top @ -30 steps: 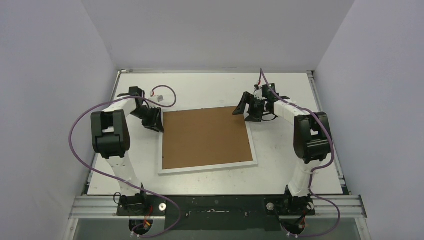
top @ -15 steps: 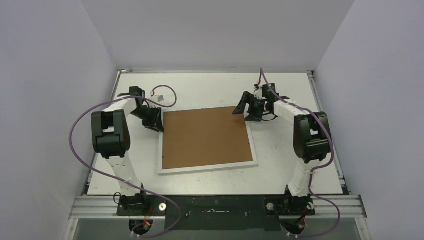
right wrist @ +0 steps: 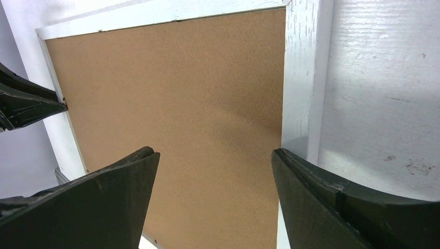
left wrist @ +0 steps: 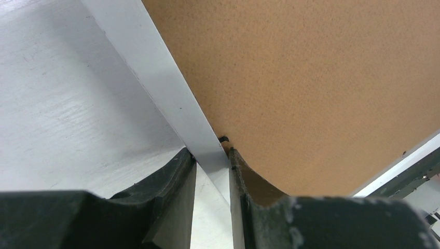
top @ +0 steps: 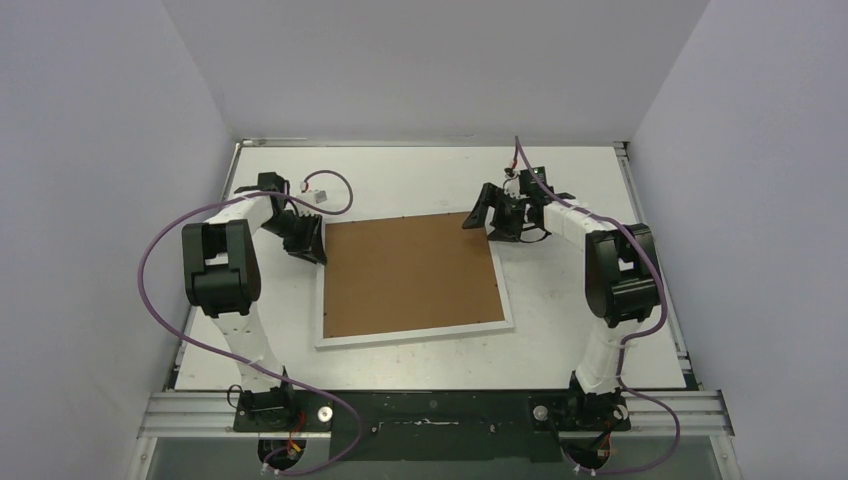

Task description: Put the photo into the frame

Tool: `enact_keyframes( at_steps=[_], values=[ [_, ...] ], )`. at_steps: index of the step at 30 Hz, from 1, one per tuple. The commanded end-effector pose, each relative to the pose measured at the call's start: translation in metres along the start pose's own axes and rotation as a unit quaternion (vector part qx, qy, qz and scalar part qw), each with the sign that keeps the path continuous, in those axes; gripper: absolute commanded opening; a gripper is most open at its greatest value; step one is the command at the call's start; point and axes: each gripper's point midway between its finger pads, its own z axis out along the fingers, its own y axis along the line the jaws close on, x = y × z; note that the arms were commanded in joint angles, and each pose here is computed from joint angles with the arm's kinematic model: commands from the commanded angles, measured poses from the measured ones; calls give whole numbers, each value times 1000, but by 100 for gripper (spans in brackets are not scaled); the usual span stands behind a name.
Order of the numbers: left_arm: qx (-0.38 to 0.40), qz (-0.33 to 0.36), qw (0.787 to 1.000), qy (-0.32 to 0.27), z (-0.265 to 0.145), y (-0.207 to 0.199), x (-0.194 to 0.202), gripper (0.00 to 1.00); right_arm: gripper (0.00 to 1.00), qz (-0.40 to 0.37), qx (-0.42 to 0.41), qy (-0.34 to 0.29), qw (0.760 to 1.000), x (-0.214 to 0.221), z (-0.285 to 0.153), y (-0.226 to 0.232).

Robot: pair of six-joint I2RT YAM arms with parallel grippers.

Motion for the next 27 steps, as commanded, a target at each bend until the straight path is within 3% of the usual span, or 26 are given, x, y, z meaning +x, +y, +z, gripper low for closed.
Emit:
enact_keyframes(
  at_steps=[1, 27],
  values=[
    [22, 41, 999, -21, 8, -9, -17, 1, 82, 4, -3, 60, 998, 43, 26, 1],
    [28, 50, 998, -17, 14, -17, -22, 1, 82, 3, -14, 105, 994, 69, 36, 3]
  ],
)
